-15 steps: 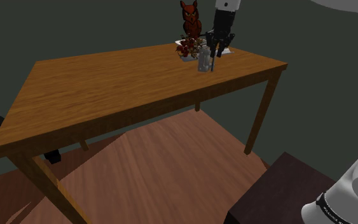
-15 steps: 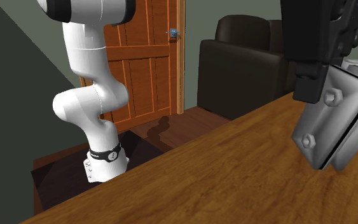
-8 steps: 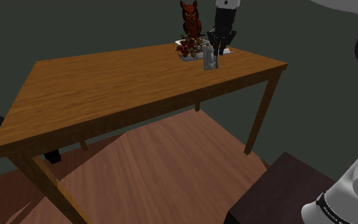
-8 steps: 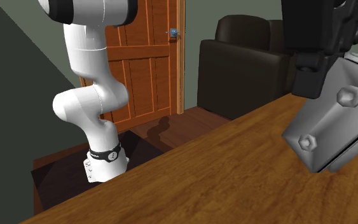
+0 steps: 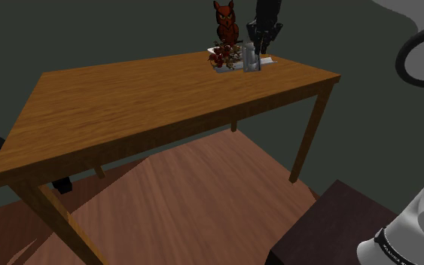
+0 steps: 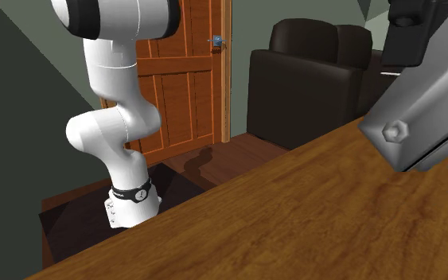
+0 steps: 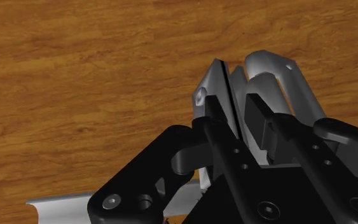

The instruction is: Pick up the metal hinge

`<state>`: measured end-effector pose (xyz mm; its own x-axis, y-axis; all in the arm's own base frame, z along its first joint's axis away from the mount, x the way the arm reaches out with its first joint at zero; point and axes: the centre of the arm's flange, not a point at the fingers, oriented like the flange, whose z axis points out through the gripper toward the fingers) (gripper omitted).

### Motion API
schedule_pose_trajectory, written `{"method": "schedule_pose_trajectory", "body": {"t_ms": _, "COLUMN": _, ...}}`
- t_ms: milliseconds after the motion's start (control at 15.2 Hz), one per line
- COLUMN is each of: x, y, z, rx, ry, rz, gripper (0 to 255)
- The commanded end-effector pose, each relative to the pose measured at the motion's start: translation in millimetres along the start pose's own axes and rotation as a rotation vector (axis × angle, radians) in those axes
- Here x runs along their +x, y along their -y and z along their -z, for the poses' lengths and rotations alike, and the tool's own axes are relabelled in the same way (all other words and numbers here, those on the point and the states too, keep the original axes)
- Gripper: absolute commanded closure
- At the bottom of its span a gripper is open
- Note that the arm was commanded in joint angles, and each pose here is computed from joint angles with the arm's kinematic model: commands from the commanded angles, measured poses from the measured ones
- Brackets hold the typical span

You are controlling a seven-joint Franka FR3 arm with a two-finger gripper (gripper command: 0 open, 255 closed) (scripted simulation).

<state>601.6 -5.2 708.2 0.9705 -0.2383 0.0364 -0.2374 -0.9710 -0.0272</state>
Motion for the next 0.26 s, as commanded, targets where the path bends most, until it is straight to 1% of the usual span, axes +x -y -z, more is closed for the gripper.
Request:
{"method": "schedule_pose_trajectory", "body": {"t_ms": 0, "x": 0.0, "y": 0.0, "z": 10.9, "rx": 0.0, "ry": 0.0, "rz": 0.0, "gripper": 255}}
{"method": "schedule_pose_trajectory", "body": {"t_ms": 66, "x": 0.1, "y": 0.1, "z": 16.2, "rx": 0.0, "ry": 0.0, "rz": 0.0, "gripper": 255}}
{"method": "schedule_pose_trajectory", "body": {"t_ms": 198, "x": 0.2, "y": 0.1, "z": 17.0, "rx": 0.0, "ry": 0.0, "rz": 0.0, "gripper": 255}}
